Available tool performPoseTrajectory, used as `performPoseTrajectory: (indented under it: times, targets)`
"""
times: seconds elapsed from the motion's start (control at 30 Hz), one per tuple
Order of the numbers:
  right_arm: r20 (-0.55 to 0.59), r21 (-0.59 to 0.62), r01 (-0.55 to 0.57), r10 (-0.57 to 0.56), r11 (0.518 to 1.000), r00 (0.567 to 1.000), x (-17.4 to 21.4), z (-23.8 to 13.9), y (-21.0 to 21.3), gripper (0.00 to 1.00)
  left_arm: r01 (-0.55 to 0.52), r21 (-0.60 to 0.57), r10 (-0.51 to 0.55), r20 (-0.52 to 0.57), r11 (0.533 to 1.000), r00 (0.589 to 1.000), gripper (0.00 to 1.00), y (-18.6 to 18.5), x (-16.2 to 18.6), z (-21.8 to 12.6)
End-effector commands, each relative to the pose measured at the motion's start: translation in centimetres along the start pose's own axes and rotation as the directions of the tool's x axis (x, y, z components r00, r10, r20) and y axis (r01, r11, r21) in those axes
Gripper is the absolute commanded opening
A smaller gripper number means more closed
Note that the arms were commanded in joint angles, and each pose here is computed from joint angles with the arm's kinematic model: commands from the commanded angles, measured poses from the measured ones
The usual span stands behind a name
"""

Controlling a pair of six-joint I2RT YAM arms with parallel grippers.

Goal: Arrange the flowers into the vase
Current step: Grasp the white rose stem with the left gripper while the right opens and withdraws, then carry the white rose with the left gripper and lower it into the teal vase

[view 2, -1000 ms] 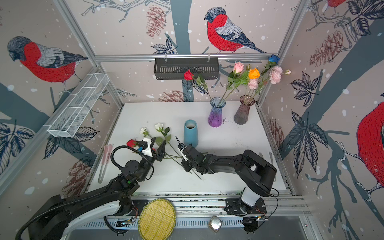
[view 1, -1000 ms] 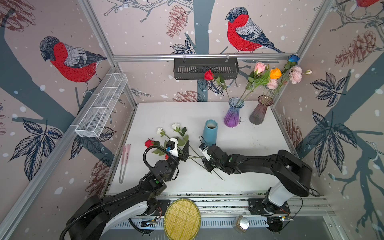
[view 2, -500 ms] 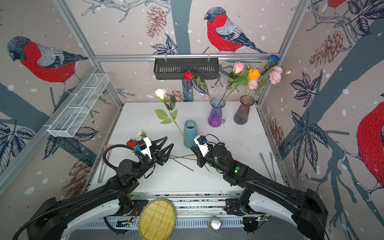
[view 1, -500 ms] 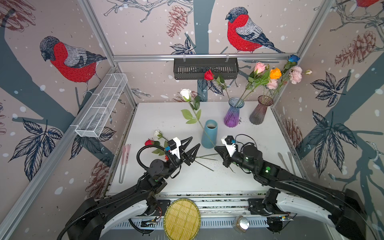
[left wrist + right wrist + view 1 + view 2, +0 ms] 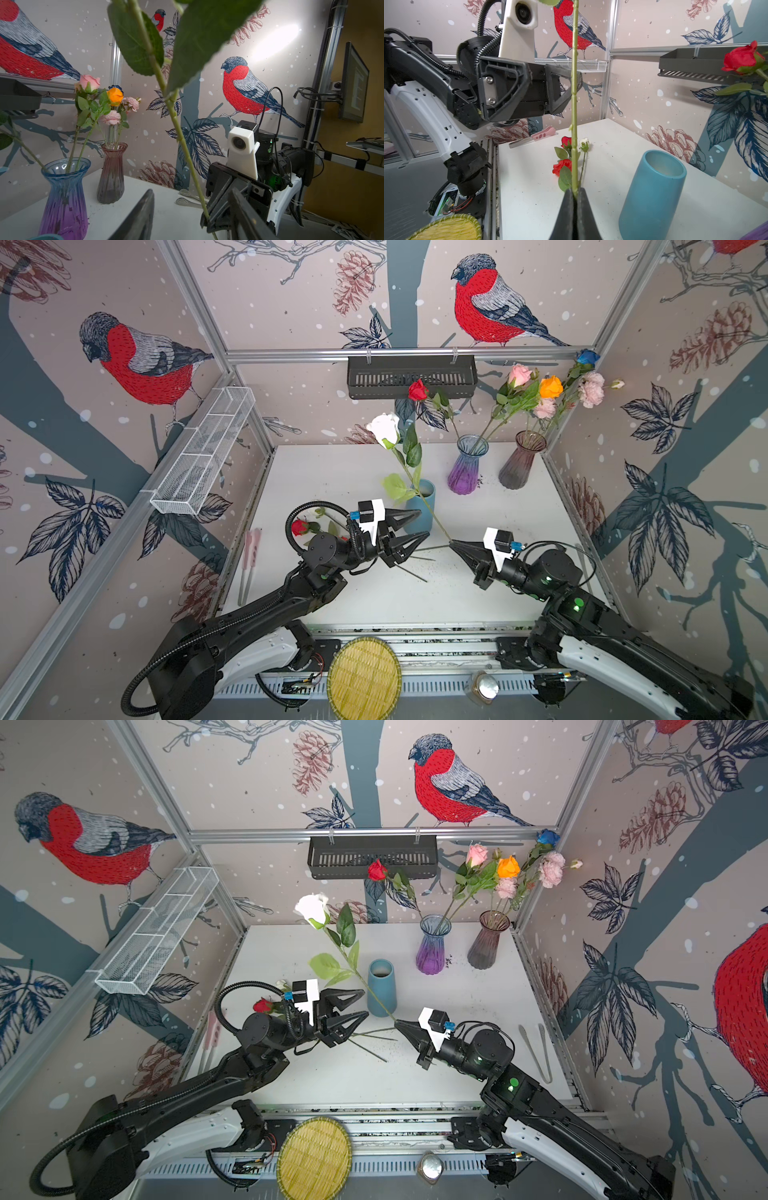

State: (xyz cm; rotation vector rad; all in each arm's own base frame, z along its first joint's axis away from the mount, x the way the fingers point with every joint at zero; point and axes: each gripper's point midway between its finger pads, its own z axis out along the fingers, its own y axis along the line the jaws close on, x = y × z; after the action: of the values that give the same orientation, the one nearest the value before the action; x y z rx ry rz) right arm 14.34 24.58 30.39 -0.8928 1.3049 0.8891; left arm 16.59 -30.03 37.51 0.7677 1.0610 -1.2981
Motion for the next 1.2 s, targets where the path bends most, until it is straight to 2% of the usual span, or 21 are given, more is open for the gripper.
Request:
performPoseTrajectory:
  times: [0.0, 0.23, 0.3, 0.37, 0.43, 0.47, 0.5, 0.53, 0.57, 0.67, 0.73, 0.8, 0.87, 0.93, 1.03, 1.1, 1.17]
  targets:
    - [0.038, -0.054, 0.009, -0.007, 0.999, 0.999, -0.8, 0.1, 0.9, 0.02, 0.012, 0.091, -0.012, 0.005, 0.996, 1.000, 0.58, -1.4, -0.9, 0.6]
    - [0.034, -0.080, 0.003, 0.000, 0.997, 0.999, -0.1, 0.3, 1.3, 0.02, 0.015, 0.101, -0.016, 0.006, 0.995, 1.000, 0.58, -1.4, -1.2, 1.1]
    - [0.025, -0.083, 0.001, 0.001, 0.997, 1.000, 0.2, 0.4, 1.3, 0.02, 0.014, 0.104, -0.015, 0.006, 0.994, 1.000, 0.53, -1.5, -1.4, 1.2]
    - [0.021, -0.080, 0.001, 0.001, 0.997, 1.000, 0.4, 0.6, 1.2, 0.02, 0.012, 0.102, -0.013, 0.005, 0.995, 1.000, 0.32, -1.5, -1.6, 1.3]
    - [0.020, -0.072, 0.001, 0.001, 0.997, 1.000, 0.5, 0.6, 1.0, 0.02, 0.012, 0.098, -0.012, -0.001, 0.995, 1.000, 0.00, -1.4, -1.6, 1.4]
    - [0.023, -0.070, 0.001, 0.000, 0.998, 1.000, 0.5, 0.7, 1.0, 0.03, 0.011, 0.092, -0.011, -0.007, 0.996, 1.000, 0.00, -1.3, -1.6, 1.4]
    - [0.028, -0.069, 0.004, -0.002, 0.998, 1.000, 0.4, 0.6, 1.0, 0.09, 0.010, 0.087, -0.009, -0.011, 0.996, 1.000, 0.00, -1.2, -1.6, 1.4]
    - [0.031, -0.070, 0.009, -0.006, 0.998, 0.999, 0.3, 0.6, 1.0, 0.34, 0.006, 0.084, -0.005, -0.011, 0.996, 1.000, 0.00, -1.2, -1.6, 1.4]
    - [0.036, -0.068, 0.013, -0.011, 0.998, 0.999, 0.3, 0.5, 1.0, 0.52, -0.001, 0.077, 0.003, -0.014, 0.997, 1.000, 0.00, -1.2, -1.6, 1.3]
    - [0.042, -0.019, 0.039, -0.038, 0.999, 0.998, 0.4, 0.1, 0.3, 0.66, -0.036, 0.000, 0.036, -0.040, 0.999, 0.999, 0.00, -0.1, -2.0, 1.4]
    - [0.025, 0.090, 0.049, -0.051, 0.995, 0.998, 1.3, -0.3, -1.6, 0.68, -0.072, -0.095, 0.066, -0.066, 0.993, 0.996, 0.00, 1.4, -2.5, 1.5]
    - [-0.004, 0.275, 0.023, -0.023, 0.961, 1.000, 2.5, -1.0, -4.8, 0.69, -0.131, -0.189, 0.115, -0.096, 0.973, 0.989, 0.00, 3.0, -3.3, 1.7]
    - [-0.039, 0.458, 0.002, 0.017, 0.889, 0.999, 4.2, -2.4, -8.0, 0.69, -0.198, -0.280, 0.172, -0.113, 0.939, 0.979, 0.00, 4.6, -4.9, 1.9]
    - [-0.060, 0.563, 0.004, 0.036, 0.826, 0.998, 6.0, -3.7, -9.7, 0.70, -0.242, -0.369, 0.216, -0.111, 0.897, 0.970, 0.00, 6.2, -6.5, 2.0]
    - [-0.056, 0.597, -0.001, 0.042, 0.802, 0.998, 8.4, -4.6, -10.1, 0.69, -0.315, -0.414, 0.285, -0.135, 0.854, 0.949, 0.00, 7.5, -8.1, 3.1]
    - [-0.052, 0.550, 0.004, 0.029, 0.835, 0.998, 9.3, -4.3, -9.2, 0.69, -0.359, -0.433, 0.320, -0.163, 0.827, 0.933, 0.00, 8.5, -9.1, 4.2]
    - [-0.049, 0.547, 0.006, 0.026, 0.837, 0.998, 10.2, -4.4, -9.1, 0.69, -0.399, -0.454, 0.342, -0.205, 0.797, 0.917, 0.00, 9.6, -9.5, 5.2]
